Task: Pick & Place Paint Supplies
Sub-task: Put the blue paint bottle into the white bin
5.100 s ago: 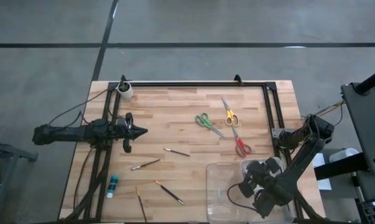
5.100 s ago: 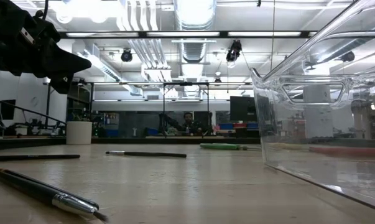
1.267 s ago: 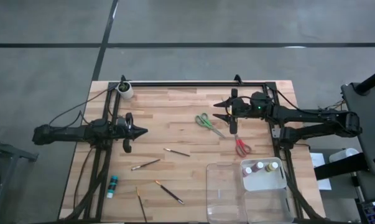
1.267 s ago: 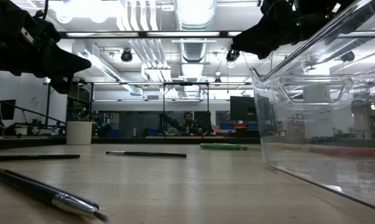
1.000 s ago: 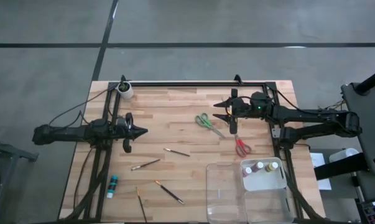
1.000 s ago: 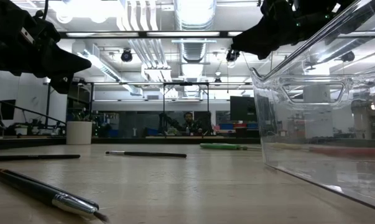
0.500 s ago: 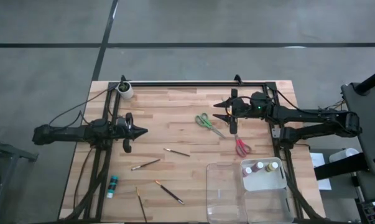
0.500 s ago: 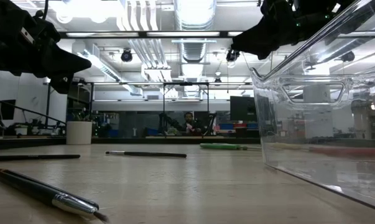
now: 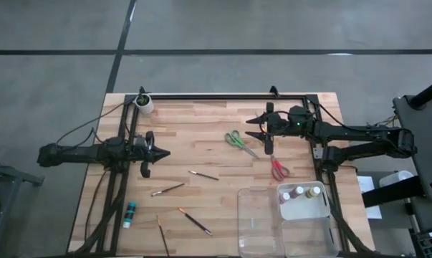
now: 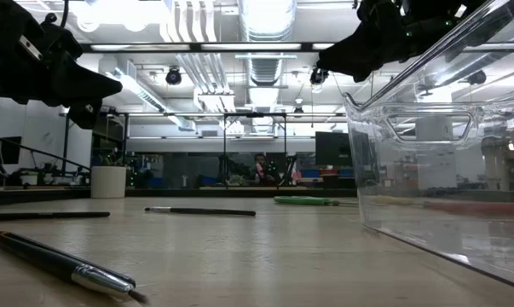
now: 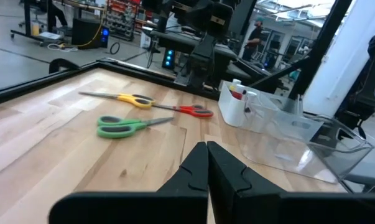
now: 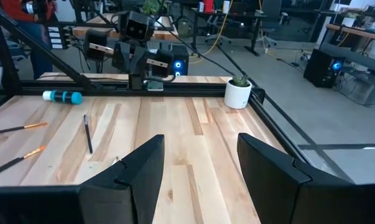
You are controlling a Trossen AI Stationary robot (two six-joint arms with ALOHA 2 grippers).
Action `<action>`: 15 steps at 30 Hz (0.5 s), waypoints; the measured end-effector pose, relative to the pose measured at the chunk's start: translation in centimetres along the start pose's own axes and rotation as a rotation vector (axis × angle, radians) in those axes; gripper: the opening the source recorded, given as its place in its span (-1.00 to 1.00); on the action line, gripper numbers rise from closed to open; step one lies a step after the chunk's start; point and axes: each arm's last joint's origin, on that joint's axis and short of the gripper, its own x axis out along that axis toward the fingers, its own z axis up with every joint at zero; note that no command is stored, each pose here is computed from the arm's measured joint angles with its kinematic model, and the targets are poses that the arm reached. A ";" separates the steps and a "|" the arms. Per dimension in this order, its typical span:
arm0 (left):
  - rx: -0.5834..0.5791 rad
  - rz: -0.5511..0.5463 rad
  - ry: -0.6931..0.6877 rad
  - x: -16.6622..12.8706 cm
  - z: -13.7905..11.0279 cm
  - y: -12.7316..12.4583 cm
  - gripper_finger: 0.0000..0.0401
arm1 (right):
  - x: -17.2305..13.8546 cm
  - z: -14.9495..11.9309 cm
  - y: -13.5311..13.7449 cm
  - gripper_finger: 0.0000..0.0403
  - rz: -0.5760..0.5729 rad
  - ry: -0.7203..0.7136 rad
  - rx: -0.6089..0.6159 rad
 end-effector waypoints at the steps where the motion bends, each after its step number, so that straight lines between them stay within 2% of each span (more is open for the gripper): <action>1: 0.000 0.000 0.001 0.0 0.0 0.0 -1.00 | 0.0 0.0 0.0 0.00 0.000 0.000 0.000; 6: -0.006 -0.001 -0.001 0.0 0.0 0.0 -1.00 | 0.0 0.0 0.0 0.00 0.000 0.000 0.000; 11: -0.090 0.013 0.014 -0.1 0.3 0.0 -1.00 | 0.0 0.0 0.0 0.00 -0.001 0.000 0.000; 15: -0.271 0.104 0.060 -1.0 2.3 -0.4 -1.00 | 0.0 0.0 0.0 0.00 -0.002 0.000 0.000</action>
